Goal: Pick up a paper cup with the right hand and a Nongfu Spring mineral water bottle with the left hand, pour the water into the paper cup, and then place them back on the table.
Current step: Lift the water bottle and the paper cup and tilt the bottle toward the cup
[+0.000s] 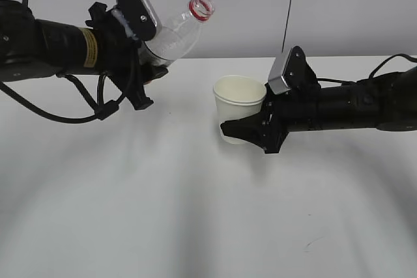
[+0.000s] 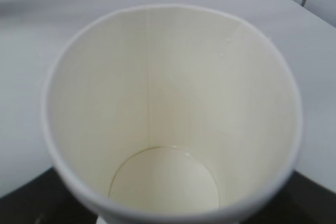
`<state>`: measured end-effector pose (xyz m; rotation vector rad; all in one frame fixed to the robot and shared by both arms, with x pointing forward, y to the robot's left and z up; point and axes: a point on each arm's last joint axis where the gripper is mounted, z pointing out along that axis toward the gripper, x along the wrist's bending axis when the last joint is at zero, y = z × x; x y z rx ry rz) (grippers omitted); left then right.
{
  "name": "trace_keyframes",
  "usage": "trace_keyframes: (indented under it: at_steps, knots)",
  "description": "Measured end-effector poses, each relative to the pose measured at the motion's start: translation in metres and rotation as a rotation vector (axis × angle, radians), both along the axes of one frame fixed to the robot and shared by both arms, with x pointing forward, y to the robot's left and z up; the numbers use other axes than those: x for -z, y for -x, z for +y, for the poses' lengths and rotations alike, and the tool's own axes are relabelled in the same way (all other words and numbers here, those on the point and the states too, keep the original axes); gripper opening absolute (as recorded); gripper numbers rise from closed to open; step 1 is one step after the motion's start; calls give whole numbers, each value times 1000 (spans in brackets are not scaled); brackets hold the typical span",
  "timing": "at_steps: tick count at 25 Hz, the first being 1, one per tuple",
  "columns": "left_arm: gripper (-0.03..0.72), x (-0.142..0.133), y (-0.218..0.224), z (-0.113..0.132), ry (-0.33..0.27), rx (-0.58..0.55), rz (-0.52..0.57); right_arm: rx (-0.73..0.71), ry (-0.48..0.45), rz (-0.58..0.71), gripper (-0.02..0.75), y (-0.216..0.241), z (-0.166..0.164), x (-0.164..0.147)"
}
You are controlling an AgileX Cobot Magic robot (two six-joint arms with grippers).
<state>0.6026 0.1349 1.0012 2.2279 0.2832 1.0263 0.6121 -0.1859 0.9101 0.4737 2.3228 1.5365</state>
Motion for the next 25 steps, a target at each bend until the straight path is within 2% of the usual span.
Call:
trace_keyframes:
  at_steps: [7,20,25]
  knots:
    - [350,2,0,3,-94,-2,-12,-7,8,-10,490,-10,3,-4]
    - [349,4,0,4,-187,40,-44,-53,23,27,490,-11,9,-8]
    - [347,5,3,0,-266,70,-67,-84,8,38,490,-9,11,-9]
